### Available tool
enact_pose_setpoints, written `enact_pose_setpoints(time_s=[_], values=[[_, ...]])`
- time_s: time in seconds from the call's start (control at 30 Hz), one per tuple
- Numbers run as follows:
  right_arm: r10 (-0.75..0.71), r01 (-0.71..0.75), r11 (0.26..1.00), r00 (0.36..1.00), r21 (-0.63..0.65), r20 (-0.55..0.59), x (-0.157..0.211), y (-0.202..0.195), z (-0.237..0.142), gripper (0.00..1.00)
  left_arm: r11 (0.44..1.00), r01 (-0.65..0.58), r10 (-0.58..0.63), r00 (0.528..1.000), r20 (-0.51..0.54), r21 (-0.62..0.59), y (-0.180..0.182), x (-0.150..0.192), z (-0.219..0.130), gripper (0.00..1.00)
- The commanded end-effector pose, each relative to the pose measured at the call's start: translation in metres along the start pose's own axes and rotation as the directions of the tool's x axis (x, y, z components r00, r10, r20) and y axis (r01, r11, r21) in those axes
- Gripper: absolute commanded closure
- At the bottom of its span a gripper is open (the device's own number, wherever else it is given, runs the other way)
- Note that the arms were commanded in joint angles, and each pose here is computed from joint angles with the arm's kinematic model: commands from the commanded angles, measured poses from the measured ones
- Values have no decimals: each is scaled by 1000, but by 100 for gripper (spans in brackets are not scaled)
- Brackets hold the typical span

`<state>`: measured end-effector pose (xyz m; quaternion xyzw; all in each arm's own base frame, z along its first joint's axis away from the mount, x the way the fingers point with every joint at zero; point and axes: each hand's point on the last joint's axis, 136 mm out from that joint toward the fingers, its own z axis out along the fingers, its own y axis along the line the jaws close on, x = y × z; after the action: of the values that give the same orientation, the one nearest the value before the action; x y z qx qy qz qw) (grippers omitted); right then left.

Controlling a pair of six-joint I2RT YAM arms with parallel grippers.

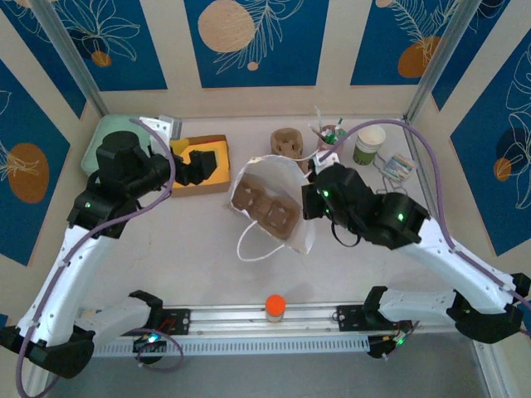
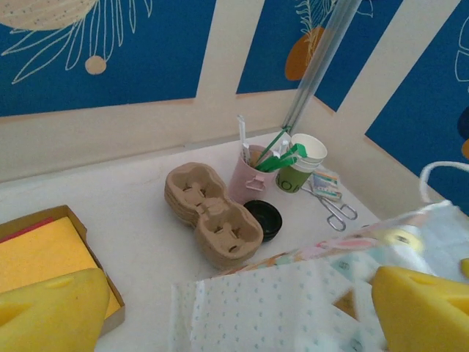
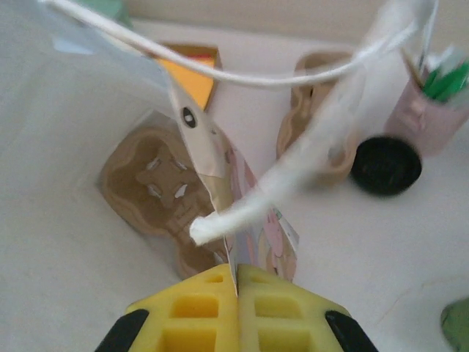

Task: Pack the takeout coffee

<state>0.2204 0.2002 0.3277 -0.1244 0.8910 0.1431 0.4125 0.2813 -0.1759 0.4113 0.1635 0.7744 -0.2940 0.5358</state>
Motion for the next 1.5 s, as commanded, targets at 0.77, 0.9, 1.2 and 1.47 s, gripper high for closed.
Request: enact_pose_setpoints(time_s=[0.77, 0.9, 1.2, 1.47], values=[[151, -194, 979, 900, -66, -410, 44, 16, 21, 55, 999, 48, -50, 996, -80, -23, 11, 20, 23, 8], [122, -135, 991, 917, -7, -380, 42, 5, 19, 52, 998, 51, -54, 993, -105, -36, 15, 29, 28, 8], [52, -21, 995, 949, 102, -310, 17, -20, 3, 40, 996, 66, -77, 981, -177, -64, 25, 54, 38, 8], [120, -73, 979, 961, 192, -248, 3, -55, -16, 12, 995, 71, -83, 977, -195, -65, 27, 64, 41, 8]])
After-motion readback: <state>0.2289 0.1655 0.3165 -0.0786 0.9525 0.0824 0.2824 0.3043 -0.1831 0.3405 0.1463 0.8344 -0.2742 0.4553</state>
